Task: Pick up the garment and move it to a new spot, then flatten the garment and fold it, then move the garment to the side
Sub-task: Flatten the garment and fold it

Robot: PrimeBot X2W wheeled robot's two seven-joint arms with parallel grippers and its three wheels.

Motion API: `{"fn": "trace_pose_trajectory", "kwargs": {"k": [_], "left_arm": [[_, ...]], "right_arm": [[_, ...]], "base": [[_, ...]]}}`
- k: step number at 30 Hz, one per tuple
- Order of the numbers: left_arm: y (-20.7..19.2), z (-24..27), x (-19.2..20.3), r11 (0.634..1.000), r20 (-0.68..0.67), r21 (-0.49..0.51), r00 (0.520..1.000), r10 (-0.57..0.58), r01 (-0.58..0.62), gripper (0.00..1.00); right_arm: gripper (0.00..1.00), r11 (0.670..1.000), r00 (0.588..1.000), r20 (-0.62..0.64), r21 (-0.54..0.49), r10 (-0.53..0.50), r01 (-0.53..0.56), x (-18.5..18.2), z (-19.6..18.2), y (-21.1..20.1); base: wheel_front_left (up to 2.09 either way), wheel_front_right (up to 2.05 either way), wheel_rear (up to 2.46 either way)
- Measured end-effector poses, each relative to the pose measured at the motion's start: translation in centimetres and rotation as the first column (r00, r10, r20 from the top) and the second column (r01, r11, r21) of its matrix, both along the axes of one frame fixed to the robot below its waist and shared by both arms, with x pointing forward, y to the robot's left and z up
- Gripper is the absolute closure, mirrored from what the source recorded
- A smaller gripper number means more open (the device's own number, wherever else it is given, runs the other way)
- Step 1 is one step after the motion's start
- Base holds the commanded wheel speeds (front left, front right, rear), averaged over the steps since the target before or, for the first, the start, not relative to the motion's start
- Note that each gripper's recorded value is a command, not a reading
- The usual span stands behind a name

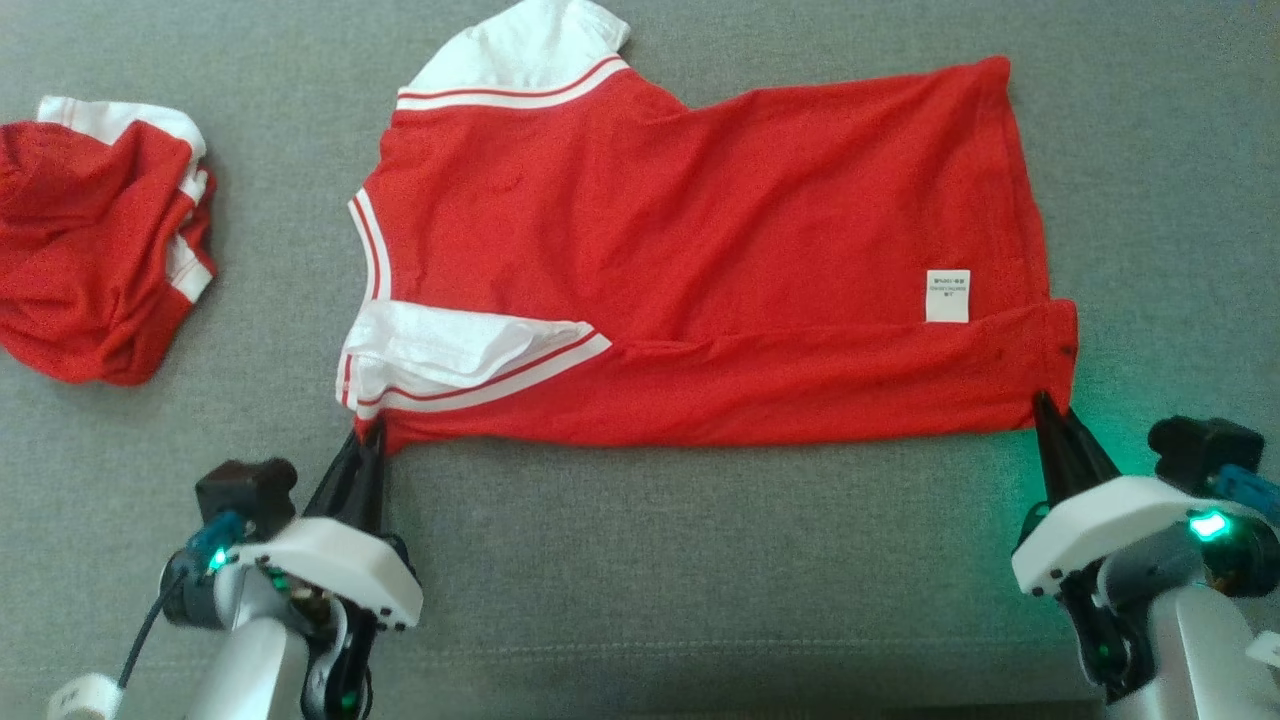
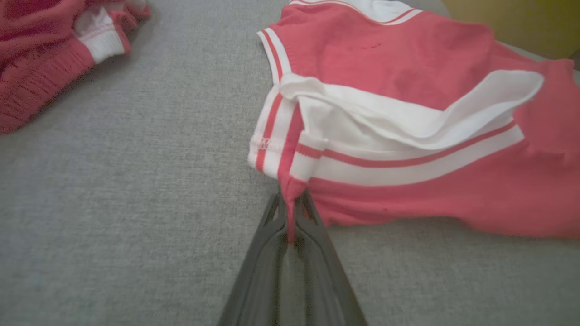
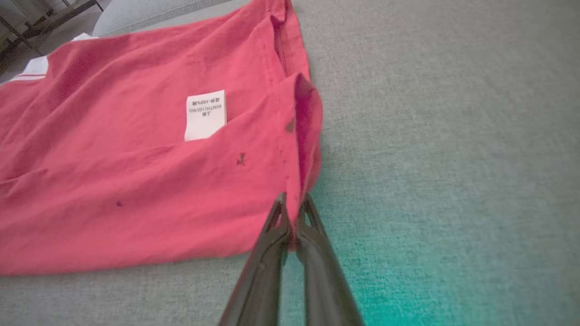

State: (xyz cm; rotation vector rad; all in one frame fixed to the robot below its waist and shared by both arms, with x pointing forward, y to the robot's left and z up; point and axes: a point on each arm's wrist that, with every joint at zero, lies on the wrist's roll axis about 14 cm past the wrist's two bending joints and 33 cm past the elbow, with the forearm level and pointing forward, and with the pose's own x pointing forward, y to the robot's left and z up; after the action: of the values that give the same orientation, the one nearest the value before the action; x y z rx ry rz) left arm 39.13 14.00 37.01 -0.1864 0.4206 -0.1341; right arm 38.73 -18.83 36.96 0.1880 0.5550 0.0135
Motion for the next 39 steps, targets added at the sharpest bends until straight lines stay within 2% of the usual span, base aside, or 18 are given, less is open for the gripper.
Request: {"fn": "trace_pose_trajectory", "kwargs": {"k": [9, 20, 21, 22, 23, 26, 29, 35, 39], "left_arm": [[0.7, 1.8, -2.4, 0.999, 0.022, -0.001, 0.999, 0.033, -0.033, 1.00], [0.5, 1.9, -4.9, 0.999, -0.047, -0.019, 0.998, 0.040, -0.041, 1.00], [0.5, 1.7, -5.0, 0.999, -0.060, -0.026, 0.997, 0.040, -0.042, 0.67], [0.5, 1.6, -5.1, 0.999, -0.069, -0.032, 0.997, 0.042, -0.044, 0.04], [0.4, 1.6, -5.2, 0.998, -0.070, -0.034, 0.997, 0.042, -0.045, 0.00], [0.4, 2.0, -5.1, 0.998, -0.055, -0.040, 0.997, 0.045, -0.047, 0.00], [0.5, 3.4, -4.5, 0.998, 0.018, -0.035, 0.998, 0.056, -0.055, 0.00], [0.8, 8.2, -2.8, 0.997, 0.232, -0.007, 0.970, 0.077, -0.078, 0.00], [0.7, 11.8, -1.2, 0.997, 0.367, 0.002, 0.928, 0.071, -0.077, 0.00]], "right_arm": [[1.00, 1.000, 0.999, -0.015, 0.010, -0.028, 0.028, -3.0, 0.6, -0.6], [1.00, 0.998, 0.997, -0.056, 0.029, -0.062, 0.064, -5.3, 0.6, -1.3], [0.71, 0.997, 0.996, -0.056, 0.033, -0.065, 0.067, -5.4, 0.6, -1.4], [0.04, 0.997, 0.996, -0.057, 0.037, -0.067, 0.069, -5.5, 0.6, -1.4], [0.00, 0.997, 0.997, -0.051, 0.040, -0.066, 0.068, -5.5, 0.8, -1.3], [0.00, 0.997, 0.998, 0.009, 0.042, -0.059, 0.058, -4.8, 2.1, -1.0], [0.00, 0.999, 0.990, 0.130, 0.011, -0.044, 0.043, -3.6, 4.8, -0.8], [0.00, 0.999, 0.923, 0.385, -0.036, 0.002, 0.012, -1.4, 11.0, -0.1], [0.00, 0.999, 0.887, 0.461, -0.048, 0.029, -0.007, -0.7, 13.5, 0.5]], "base": [[0.00, 0.00, 0.00], [0.00, 0.00, 0.00], [0.00, 0.00, 0.00], [0.00, 0.00, 0.00], [0.00, 0.00, 0.00], [0.00, 0.00, 0.00], [0.00, 0.00, 0.00], [0.00, 0.00, 0.00], [0.00, 0.00, 0.00]]}}
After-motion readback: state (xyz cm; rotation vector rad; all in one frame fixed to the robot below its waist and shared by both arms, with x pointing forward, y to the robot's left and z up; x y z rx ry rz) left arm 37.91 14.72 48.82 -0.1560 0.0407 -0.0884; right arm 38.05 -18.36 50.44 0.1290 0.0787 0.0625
